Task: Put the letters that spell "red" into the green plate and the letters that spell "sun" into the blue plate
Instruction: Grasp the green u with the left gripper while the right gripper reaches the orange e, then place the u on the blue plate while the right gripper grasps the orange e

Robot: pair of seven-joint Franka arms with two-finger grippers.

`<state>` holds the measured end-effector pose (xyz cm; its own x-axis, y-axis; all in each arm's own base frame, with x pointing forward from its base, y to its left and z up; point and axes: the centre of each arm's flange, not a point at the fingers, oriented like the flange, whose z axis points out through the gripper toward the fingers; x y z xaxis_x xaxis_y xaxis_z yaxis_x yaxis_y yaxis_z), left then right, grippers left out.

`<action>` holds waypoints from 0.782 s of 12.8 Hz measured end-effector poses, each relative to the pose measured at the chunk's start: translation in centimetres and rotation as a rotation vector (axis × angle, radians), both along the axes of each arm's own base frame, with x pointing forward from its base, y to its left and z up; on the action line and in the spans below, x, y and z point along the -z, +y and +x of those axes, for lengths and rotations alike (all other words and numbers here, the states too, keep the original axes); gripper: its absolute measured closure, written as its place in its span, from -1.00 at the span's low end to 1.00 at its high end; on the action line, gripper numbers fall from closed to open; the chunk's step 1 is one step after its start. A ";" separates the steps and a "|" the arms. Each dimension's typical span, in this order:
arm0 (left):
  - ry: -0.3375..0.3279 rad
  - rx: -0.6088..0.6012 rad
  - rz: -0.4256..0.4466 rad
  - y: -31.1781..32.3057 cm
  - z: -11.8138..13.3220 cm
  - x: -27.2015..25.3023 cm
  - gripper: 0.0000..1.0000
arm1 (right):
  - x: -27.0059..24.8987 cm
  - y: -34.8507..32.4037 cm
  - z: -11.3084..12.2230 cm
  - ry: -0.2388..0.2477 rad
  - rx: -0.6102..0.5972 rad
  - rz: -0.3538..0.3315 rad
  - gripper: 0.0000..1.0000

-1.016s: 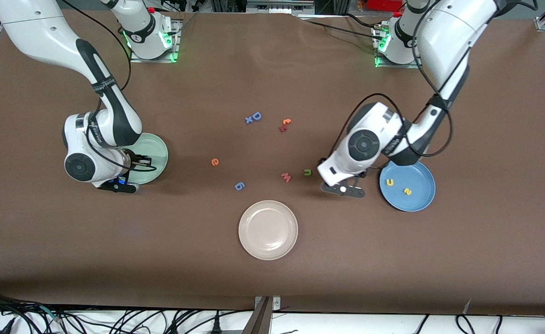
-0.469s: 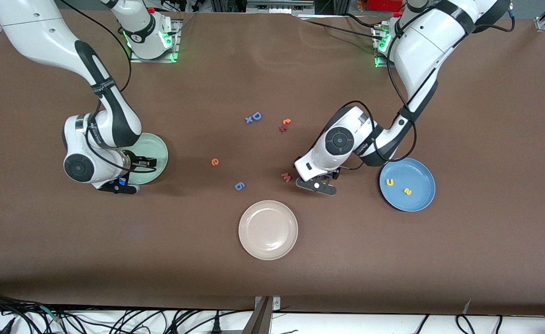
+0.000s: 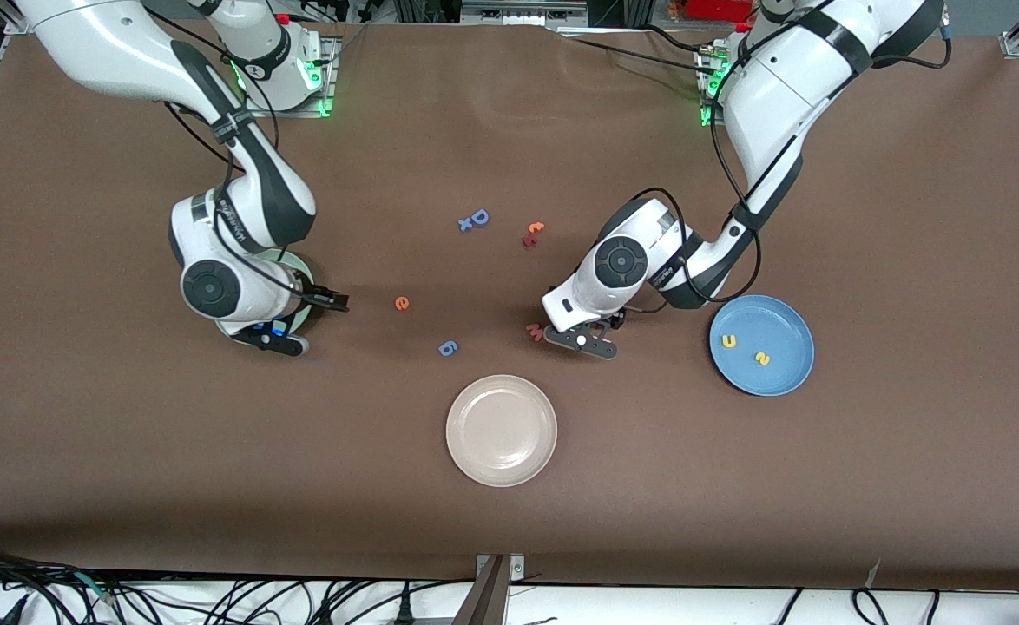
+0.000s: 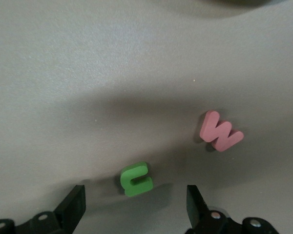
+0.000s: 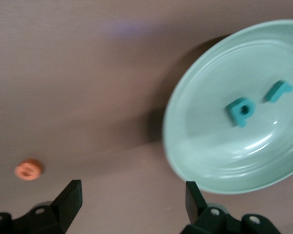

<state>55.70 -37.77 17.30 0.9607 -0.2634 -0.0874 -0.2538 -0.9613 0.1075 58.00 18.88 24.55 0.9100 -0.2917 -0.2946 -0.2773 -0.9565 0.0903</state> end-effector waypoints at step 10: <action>-0.011 -0.008 0.005 0.9 0.8 -0.3 0.38 | 1.4 10.4 -2.1 -0.094 0.115 0.016 -0.87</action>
<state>56.52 -36.90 17.61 0.9638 -0.2550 -0.0785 -0.2469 -0.9639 0.0996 55.85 29.27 23.19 0.8945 -0.3919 -0.2151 -0.3921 -0.9189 0.0434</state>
